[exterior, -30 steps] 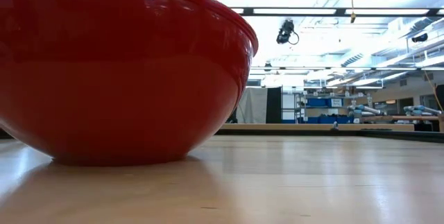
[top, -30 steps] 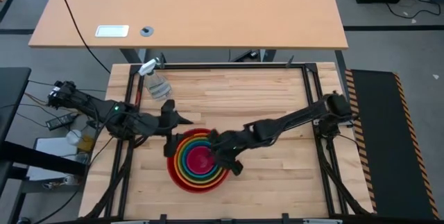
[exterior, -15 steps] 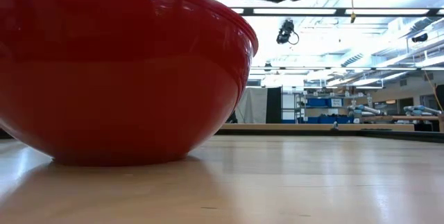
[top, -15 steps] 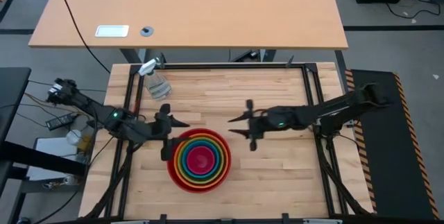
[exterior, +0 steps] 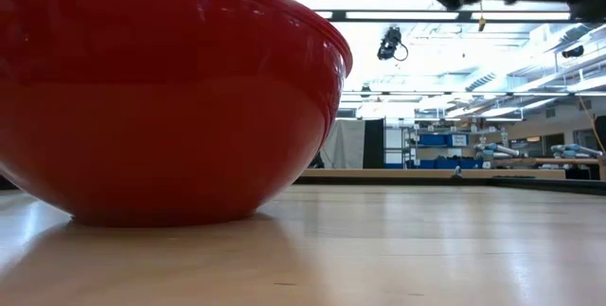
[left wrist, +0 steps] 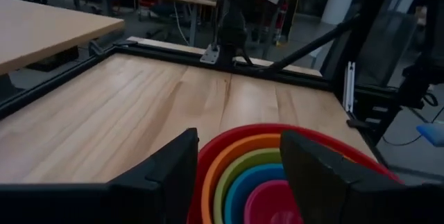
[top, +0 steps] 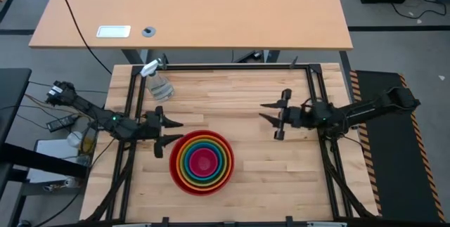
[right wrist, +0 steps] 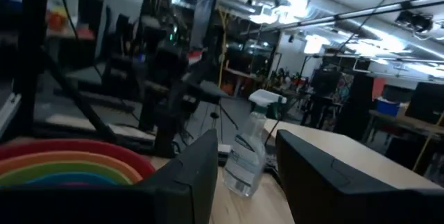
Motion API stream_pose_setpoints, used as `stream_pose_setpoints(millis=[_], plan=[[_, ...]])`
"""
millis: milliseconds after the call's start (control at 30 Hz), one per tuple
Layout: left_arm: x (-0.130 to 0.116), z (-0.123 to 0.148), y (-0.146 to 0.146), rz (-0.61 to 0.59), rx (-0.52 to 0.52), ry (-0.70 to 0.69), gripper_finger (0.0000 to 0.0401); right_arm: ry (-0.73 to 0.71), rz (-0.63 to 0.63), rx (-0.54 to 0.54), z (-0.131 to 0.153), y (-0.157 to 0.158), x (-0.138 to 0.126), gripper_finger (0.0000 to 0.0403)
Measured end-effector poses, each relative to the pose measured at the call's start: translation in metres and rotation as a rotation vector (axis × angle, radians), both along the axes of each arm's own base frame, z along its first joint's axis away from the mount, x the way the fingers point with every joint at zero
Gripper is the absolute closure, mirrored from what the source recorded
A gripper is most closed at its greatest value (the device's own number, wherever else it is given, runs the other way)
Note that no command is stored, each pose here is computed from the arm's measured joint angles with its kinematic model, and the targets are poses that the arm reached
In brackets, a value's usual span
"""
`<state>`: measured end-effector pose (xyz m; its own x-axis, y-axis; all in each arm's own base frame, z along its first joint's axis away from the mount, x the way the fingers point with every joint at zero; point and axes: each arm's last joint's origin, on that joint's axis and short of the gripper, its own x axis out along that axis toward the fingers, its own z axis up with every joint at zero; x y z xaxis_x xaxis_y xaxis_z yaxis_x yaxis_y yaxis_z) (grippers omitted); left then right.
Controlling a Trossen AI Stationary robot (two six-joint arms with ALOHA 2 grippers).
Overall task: Nest bowls inside each other
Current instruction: Return to Home Position
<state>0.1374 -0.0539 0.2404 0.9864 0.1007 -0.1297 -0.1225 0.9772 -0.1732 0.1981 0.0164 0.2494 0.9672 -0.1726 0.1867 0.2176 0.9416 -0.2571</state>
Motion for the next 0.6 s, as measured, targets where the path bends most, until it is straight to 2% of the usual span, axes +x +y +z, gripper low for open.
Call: stream_pose_setpoints(millis=[300, 600], plan=[[-0.015, -0.043, 0.007, 0.002, -0.064, -0.026, 0.0193, -0.058, -0.009, 0.080, -0.033, -0.008, -0.033, 0.0250], [-0.022, -0.073, 0.006, -0.042, -0.077, -0.068, 0.0193, -0.075, -0.008, 0.096, -0.063, -0.014, -0.058, 0.0250]])
